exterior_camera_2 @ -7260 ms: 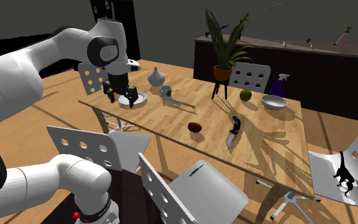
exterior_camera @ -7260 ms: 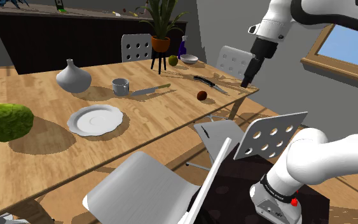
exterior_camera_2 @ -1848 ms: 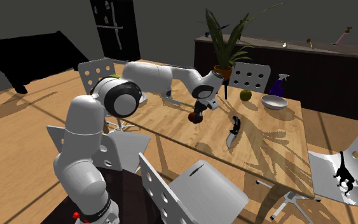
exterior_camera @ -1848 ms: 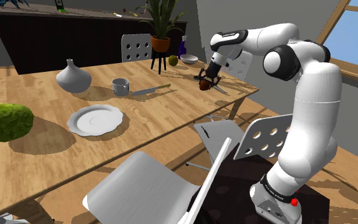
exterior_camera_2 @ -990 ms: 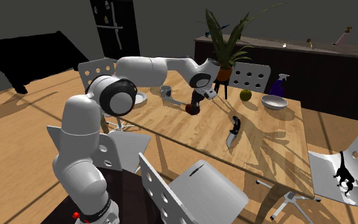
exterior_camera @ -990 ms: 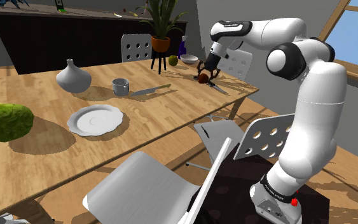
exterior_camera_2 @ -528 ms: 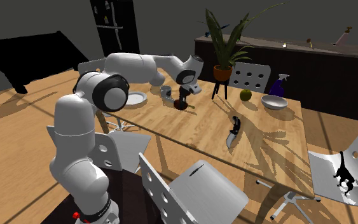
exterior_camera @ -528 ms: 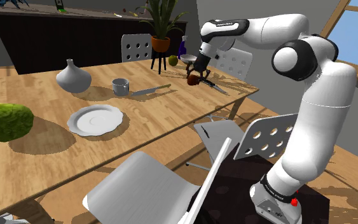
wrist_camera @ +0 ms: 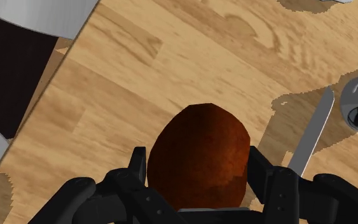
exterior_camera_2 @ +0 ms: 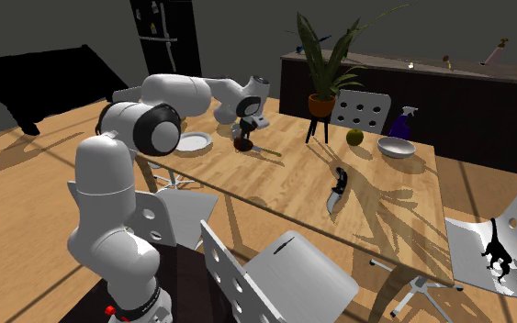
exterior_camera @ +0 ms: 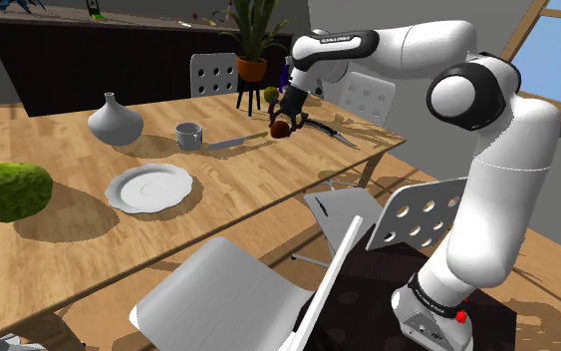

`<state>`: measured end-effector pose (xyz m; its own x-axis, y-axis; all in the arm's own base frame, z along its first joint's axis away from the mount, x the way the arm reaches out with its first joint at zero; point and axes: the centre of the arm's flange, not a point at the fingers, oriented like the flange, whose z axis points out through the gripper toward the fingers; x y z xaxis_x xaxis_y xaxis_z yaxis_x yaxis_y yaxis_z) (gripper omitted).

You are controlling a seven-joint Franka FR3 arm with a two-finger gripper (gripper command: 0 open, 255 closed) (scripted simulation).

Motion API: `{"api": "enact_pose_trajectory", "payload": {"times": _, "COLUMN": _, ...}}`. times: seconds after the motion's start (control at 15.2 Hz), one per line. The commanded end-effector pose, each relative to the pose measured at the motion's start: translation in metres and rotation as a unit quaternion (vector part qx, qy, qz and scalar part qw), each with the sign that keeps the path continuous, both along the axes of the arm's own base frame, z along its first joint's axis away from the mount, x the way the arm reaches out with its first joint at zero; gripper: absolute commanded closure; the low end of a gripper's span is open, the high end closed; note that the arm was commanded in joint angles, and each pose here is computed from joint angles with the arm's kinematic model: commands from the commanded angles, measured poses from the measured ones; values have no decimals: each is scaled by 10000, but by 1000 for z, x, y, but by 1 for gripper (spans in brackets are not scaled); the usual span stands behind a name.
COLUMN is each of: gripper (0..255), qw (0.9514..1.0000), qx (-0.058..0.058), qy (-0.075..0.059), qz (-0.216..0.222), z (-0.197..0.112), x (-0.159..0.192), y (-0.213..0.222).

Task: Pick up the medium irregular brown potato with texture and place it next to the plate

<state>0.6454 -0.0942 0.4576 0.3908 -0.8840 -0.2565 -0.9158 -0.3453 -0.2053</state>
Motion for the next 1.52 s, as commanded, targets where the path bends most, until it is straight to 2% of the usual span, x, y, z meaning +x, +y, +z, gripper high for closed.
{"api": "enact_pose_trajectory", "payload": {"times": 0.0, "gripper": 255, "qw": 10000, "qx": 1, "qy": 0, "qz": -8, "z": 0, "x": 6, "y": 27}}
{"api": "enact_pose_trajectory", "payload": {"times": 0.99, "gripper": 255, "qw": 10000, "qx": 1, "qy": 0, "qz": -8, "z": 1, "x": 53, "y": 218}}
{"api": "enact_pose_trajectory", "payload": {"times": 1.45, "gripper": 255, "qw": 10000, "qx": 1, "qy": 0, "qz": -8, "z": -36, "x": 53, "y": 218}}
